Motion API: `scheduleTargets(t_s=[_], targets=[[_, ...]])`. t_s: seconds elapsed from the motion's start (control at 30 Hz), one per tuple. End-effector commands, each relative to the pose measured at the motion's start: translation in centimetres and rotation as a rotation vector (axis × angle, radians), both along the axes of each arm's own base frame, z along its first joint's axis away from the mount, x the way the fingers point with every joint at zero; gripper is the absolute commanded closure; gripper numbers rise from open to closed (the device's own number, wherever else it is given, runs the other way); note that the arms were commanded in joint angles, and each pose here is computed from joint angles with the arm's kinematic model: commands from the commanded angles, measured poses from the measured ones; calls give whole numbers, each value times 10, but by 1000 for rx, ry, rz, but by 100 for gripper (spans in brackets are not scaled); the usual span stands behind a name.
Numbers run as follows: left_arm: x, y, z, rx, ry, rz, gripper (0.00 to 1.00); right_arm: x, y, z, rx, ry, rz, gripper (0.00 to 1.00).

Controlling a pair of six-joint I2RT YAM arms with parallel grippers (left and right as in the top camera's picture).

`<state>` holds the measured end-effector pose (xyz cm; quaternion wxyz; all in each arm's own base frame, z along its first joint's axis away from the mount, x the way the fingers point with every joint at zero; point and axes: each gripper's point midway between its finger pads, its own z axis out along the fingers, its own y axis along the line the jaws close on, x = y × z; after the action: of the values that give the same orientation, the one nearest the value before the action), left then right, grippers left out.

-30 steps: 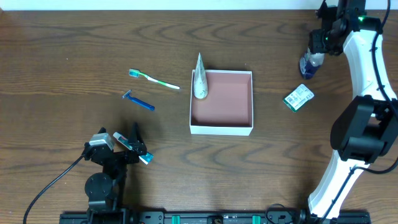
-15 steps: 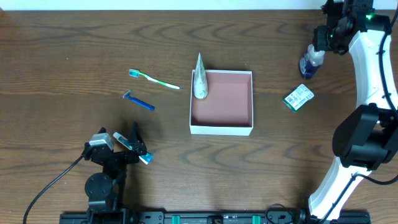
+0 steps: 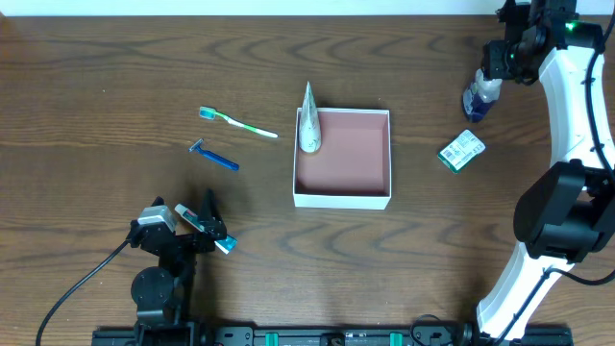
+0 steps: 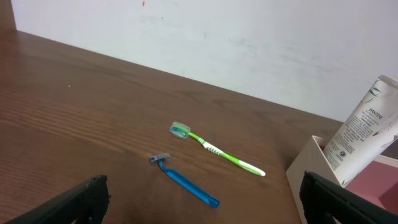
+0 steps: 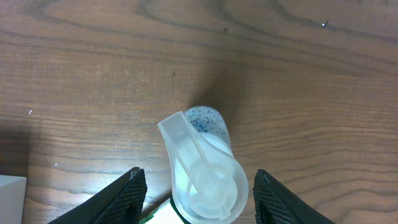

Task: Pack container
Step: 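Grasp the soap pump bottle with the right gripper and lift it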

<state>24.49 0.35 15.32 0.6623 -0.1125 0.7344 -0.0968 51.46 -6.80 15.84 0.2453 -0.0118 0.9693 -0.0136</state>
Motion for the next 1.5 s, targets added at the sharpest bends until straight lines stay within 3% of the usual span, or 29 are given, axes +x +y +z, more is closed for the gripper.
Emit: scheduleTargets(t_s=[0.0, 1.13, 1.2, 1.33, 1.47], targets=[[-1, -3, -15, 13, 45, -20, 2, 3, -6, 6, 1, -20, -19, 44], [-1, -3, -15, 13, 45, -20, 2, 6, -13, -27, 11, 40, -32, 53], [-1, -3, -15, 13, 45, -20, 2, 6, -13, -27, 12, 40, -31, 56], [-1, -3, -15, 13, 45, -20, 2, 6, -12, -27, 17, 39, -28, 76], [-1, -3, -15, 13, 45, -20, 2, 5, -11, -27, 23, 41, -37, 81]])
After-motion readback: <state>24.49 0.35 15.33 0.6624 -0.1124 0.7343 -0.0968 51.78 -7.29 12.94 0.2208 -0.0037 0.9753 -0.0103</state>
